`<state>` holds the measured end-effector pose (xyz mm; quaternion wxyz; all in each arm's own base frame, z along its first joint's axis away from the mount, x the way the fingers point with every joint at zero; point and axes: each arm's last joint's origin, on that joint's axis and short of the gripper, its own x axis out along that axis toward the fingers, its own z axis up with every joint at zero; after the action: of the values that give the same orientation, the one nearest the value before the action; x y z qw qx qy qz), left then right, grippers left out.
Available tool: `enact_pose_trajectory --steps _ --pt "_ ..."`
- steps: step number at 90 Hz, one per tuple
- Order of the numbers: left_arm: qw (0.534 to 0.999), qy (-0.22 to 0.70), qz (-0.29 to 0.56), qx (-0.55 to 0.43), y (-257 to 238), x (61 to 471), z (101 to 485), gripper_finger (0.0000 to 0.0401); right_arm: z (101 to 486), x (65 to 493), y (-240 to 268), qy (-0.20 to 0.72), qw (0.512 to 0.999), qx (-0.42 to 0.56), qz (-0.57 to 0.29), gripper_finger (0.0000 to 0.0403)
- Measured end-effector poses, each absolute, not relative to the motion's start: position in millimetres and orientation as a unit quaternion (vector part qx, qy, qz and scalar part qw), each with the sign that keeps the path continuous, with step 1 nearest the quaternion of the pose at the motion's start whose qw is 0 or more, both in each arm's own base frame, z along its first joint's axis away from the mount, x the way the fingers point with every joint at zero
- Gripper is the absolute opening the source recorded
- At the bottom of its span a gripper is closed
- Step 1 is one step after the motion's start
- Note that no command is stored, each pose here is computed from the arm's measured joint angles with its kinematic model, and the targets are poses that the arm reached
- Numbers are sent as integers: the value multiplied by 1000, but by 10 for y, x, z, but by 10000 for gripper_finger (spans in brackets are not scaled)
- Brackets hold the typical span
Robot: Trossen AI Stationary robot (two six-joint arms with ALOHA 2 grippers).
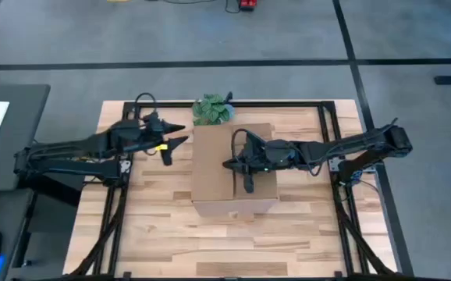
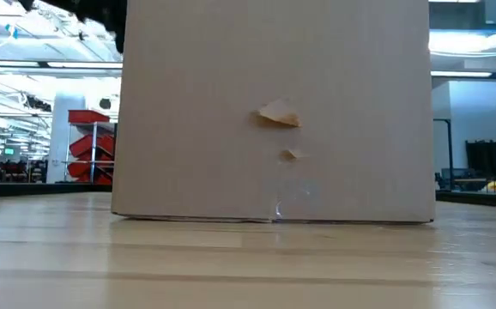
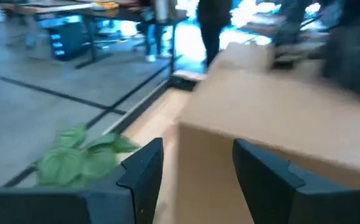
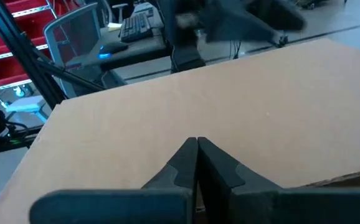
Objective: Wrap mug
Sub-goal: Close the box
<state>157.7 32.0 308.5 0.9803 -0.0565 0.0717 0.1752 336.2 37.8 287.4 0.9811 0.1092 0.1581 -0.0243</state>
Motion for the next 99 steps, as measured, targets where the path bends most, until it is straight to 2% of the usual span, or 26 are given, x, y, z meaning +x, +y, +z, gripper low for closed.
enact_pose_trajectory --steps 20,36,57,75,99 --pt "984 101 107 -101 87 1345 3063 173 2871 3361 378 160 981 106 -24 0" --pt "982 132 79 -112 -61 1346 2990 173 2871 3361 378 160 983 91 -21 0" --pt "992 74 90 -45 -191 1342 2795 173 2869 3358 400 161 983 86 -18 0" --pt "991 32 104 -76 -104 1056 2576 173 2868 3357 414 161 983 83 -17 0" --pt "988 -43 105 -103 -12 677 2468 173 2868 3358 409 161 984 79 -17 0"
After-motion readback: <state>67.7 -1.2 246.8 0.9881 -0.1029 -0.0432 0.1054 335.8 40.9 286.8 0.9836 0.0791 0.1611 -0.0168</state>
